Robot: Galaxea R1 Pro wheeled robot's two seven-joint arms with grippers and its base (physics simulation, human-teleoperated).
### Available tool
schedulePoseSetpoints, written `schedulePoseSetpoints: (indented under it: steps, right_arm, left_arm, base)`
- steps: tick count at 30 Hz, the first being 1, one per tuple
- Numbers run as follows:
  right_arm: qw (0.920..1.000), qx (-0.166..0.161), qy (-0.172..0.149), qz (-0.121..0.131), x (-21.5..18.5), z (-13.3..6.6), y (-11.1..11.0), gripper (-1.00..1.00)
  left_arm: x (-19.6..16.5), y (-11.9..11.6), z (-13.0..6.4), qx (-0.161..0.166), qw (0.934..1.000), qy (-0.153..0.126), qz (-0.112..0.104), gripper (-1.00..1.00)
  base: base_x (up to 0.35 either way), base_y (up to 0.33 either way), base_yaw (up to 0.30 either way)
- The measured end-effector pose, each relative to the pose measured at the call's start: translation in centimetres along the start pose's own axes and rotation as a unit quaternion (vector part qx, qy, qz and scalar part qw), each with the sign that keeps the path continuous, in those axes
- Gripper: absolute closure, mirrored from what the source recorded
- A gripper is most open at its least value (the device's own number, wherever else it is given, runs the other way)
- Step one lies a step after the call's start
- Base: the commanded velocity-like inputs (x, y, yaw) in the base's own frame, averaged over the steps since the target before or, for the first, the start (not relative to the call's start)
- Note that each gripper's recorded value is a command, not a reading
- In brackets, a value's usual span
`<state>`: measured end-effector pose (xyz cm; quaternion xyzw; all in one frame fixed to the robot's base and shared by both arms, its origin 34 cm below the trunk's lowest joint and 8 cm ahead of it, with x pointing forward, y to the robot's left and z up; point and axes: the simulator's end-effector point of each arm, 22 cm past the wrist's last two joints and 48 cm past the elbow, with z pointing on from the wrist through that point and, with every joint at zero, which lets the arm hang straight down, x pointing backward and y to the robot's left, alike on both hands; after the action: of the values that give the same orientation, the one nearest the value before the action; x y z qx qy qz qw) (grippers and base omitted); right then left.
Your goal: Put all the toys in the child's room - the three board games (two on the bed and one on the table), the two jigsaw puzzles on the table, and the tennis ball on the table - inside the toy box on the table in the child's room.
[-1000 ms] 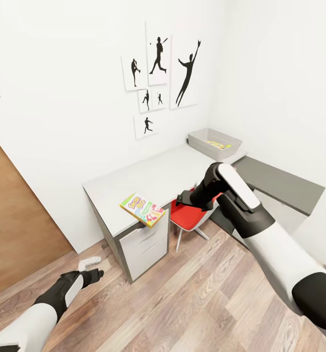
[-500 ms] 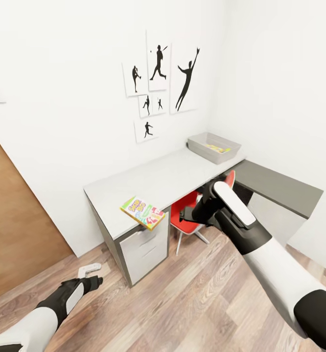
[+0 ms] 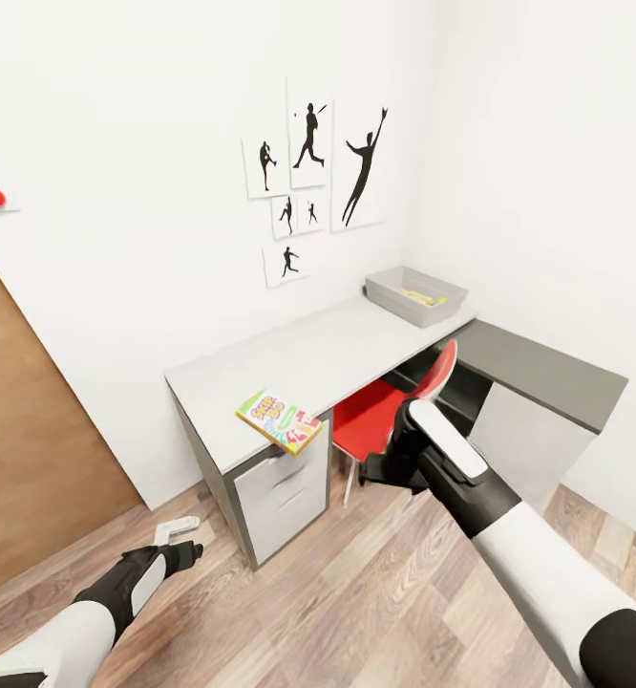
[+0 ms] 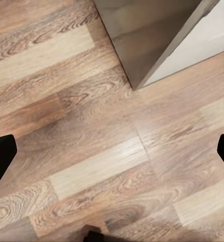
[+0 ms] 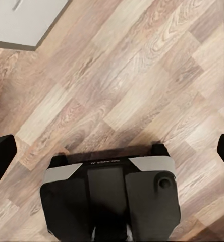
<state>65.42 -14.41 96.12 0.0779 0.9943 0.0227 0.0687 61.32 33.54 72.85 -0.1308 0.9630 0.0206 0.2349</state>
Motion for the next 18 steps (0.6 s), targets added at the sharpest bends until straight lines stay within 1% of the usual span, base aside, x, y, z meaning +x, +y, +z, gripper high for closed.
schedulePoseSetpoints:
  steps: [1,3,5,6,8,11,15,17,18]
  right_arm:
    - [1.0,0.008,0.003,0.001,0.2,0.4,-0.4,-1.0]
    - [0.999,0.043,0.01,0.003,1.0,1.9,-2.2,-1.0]
    - [0.9982,0.058,0.01,0.003,1.6,2.9,-3.1,-1.0]
    - [0.9981,0.061,0.01,0.004,1.7,3.1,-3.3,-1.0]
    - [0.998,0.061,0.015,0.005,2.5,4.4,-3.6,-1.0]
    - [0.998,0.058,0.023,0.008,3.2,5.8,-3.9,-1.0]
    - [0.9976,0.054,0.039,0.02,4.5,8.9,-4.9,-1.0]
    - [0.9978,0.047,0.033,0.033,4.7,10.9,-5.5,-1.0]
    - [0.9979,0.045,0.021,0.042,4.5,12.0,-6.0,-1.0]
  left_arm:
    - [-0.1,-0.1,-0.1,0.001,1.0,-0.001,0.0,-1.0]
    - [-0.1,-0.4,-0.2,0.003,1.0,-0.002,0.0,-1.0]
    - [-0.2,-0.5,-0.3,0.004,1.0,-0.003,0.0,-1.0]
    - [-0.2,-0.5,-0.3,0.004,1.0,-0.003,-0.001,-1.0]
    - [0.0,-0.6,-0.4,0.004,1.0,-0.002,-0.001,-1.0]
    - [-0.4,-0.6,-0.5,0.004,0.9999,-0.012,-0.002,-1.0]
    - [-0.2,-0.9,-0.5,0.006,0.9998,-0.019,-0.003,-1.0]
    - [-0.1,-1.3,-0.6,0.008,0.9998,-0.019,-0.002,-1.0]
    - [-0.1,-1.4,-0.6,0.008,0.9998,-0.02,0.002,-1.0]
  base:
    - [0.0,0.0,0.0]
    - [0.0,0.0,0.0]
    - [0.0,0.0,0.0]
    - [0.0,0.0,0.0]
    - [0.0,0.0,0.0]
    - [0.0,0.0,0.0]
    - [0.0,0.0,0.0]
    - [0.0,0.0,0.0]
    - [0.0,0.0,0.0]
